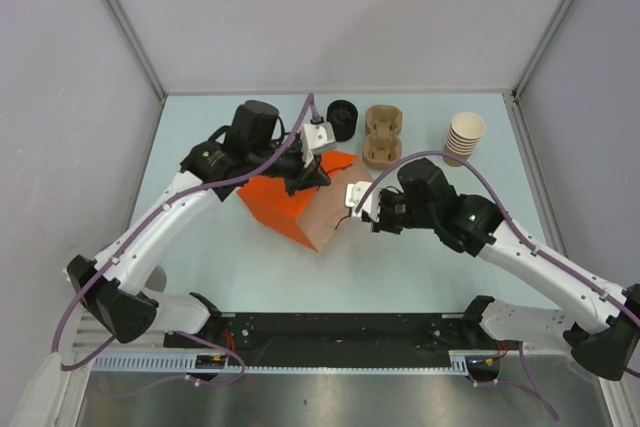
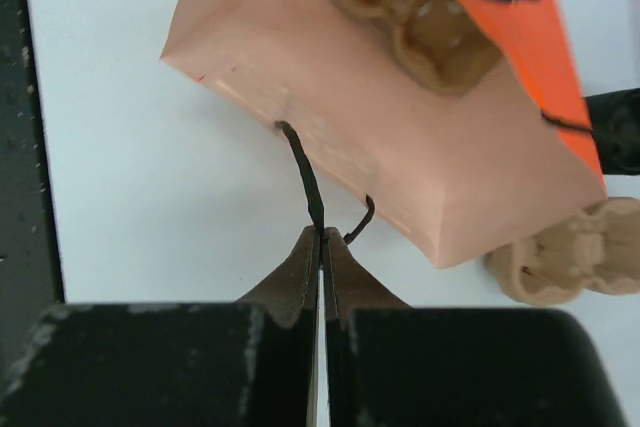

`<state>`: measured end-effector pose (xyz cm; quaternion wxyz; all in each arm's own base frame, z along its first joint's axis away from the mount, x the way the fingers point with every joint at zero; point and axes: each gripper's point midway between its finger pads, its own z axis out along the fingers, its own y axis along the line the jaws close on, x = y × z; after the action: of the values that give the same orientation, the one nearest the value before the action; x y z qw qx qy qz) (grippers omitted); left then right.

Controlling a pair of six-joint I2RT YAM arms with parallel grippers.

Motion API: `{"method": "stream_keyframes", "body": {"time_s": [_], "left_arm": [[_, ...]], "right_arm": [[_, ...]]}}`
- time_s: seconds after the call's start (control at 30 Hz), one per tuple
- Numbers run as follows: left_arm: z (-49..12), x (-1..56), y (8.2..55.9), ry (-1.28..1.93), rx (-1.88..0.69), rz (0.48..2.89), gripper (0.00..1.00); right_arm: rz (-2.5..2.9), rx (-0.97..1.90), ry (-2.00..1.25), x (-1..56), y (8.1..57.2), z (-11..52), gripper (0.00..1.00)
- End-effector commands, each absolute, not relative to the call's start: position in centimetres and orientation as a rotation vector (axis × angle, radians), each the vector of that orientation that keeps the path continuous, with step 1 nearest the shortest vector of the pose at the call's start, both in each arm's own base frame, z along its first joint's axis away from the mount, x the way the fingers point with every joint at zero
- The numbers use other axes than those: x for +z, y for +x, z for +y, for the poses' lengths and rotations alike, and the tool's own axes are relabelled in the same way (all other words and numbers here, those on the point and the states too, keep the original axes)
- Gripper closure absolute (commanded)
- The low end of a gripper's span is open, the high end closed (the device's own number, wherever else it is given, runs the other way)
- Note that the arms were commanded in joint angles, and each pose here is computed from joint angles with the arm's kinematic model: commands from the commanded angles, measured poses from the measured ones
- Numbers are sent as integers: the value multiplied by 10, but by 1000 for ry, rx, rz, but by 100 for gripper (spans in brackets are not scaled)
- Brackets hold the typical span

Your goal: Pack the takeout coffee

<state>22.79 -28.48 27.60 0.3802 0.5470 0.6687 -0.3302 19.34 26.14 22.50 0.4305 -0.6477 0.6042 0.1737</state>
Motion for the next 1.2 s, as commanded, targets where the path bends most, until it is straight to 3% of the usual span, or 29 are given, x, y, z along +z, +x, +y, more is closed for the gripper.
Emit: {"method": "stream_keyframes", "body": {"time_s": [0.0,0.5,0.67,0.77,0.97,1.17], "left_arm": [[-267,334,245,1287,-751,1613,100],[-222,342,276,1036,-646,1650,99],[-204,324,304,898,-494,1726,99],[-193,307,319,839,-412,1776,100],[-188,278,329,857,-368,1880,100],[-188,286,330,859,-362,1859,100]], "right_arm": [[1352,361,-1431,302,215,260,100],[1282,385,-1145,423,233,264,100],[1278,465,-1128,449,228,274,100],[1305,466,-1144,435,234,280,100],[1439,500,-1275,349,239,300,100],[1383,520,-1235,365,239,306,100]]}}
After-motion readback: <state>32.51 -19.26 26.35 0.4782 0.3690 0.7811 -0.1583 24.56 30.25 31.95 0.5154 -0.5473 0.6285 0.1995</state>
